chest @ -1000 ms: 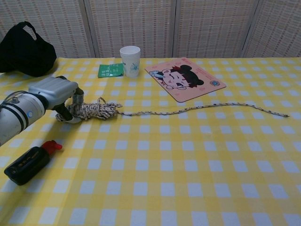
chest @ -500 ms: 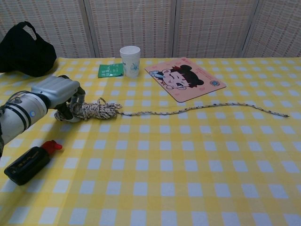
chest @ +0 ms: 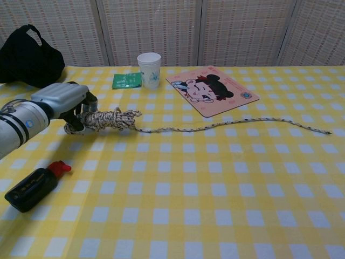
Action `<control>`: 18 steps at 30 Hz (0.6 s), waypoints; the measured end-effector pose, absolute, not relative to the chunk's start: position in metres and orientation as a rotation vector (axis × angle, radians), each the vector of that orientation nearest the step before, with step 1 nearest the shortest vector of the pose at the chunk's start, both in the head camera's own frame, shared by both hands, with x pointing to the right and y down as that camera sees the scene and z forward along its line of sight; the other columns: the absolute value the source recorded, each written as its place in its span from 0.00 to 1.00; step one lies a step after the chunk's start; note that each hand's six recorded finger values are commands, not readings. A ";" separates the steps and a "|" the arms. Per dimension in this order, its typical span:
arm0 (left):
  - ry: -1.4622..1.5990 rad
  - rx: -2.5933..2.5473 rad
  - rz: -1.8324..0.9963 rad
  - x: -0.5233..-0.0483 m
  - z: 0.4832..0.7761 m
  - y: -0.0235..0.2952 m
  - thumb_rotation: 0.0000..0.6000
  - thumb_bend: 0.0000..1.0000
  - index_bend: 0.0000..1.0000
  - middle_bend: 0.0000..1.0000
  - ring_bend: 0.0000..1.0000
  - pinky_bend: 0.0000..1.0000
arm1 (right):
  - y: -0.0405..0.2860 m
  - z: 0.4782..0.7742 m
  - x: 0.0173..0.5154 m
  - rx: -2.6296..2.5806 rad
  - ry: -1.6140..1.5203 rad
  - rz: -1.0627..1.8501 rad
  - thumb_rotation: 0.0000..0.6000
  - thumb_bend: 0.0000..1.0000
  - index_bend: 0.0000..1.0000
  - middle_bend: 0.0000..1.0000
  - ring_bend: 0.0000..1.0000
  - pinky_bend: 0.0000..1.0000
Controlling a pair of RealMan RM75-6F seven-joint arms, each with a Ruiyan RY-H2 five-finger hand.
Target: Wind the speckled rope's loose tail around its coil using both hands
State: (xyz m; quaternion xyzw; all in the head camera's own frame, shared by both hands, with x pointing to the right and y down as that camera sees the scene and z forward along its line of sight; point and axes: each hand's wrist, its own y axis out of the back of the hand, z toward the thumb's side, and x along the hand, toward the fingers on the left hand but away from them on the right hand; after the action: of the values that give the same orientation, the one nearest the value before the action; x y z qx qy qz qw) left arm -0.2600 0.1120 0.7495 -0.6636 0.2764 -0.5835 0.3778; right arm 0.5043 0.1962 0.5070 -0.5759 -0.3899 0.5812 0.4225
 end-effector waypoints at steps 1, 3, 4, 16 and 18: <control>0.716 -1.703 -1.482 -0.261 0.746 0.111 0.95 0.29 0.74 0.72 0.49 0.00 | 0.196 0.509 0.503 -1.448 -0.967 1.457 1.00 0.32 0.34 0.29 0.13 0.18; 0.733 -1.716 -1.456 -0.261 0.739 0.111 0.95 0.29 0.74 0.72 0.49 0.00 | 0.195 0.512 0.500 -1.459 -0.945 1.462 1.00 0.33 0.34 0.29 0.13 0.18; 0.739 -1.721 -1.445 -0.262 0.735 0.110 0.95 0.29 0.74 0.72 0.49 0.00 | 0.195 0.515 0.497 -1.468 -0.930 1.465 1.00 0.34 0.34 0.29 0.13 0.18; 0.758 -1.806 -1.269 -0.248 0.680 0.119 0.94 0.29 0.74 0.72 0.49 0.00 | 0.159 0.553 0.444 -1.578 -0.732 1.428 1.00 0.38 0.39 0.29 0.13 0.18; 0.754 -1.818 -1.244 -0.245 0.671 0.121 0.92 0.29 0.74 0.72 0.49 0.00 | 0.153 0.560 0.434 -1.594 -0.702 1.422 1.00 0.38 0.39 0.29 0.13 0.18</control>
State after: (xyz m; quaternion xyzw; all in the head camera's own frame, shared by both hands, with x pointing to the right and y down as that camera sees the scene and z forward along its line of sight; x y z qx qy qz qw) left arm -0.2452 0.1211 0.6707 -0.7171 0.2974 -0.4907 0.3956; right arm 0.4339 0.1525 0.5603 -0.6395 -0.2815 0.5704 0.4318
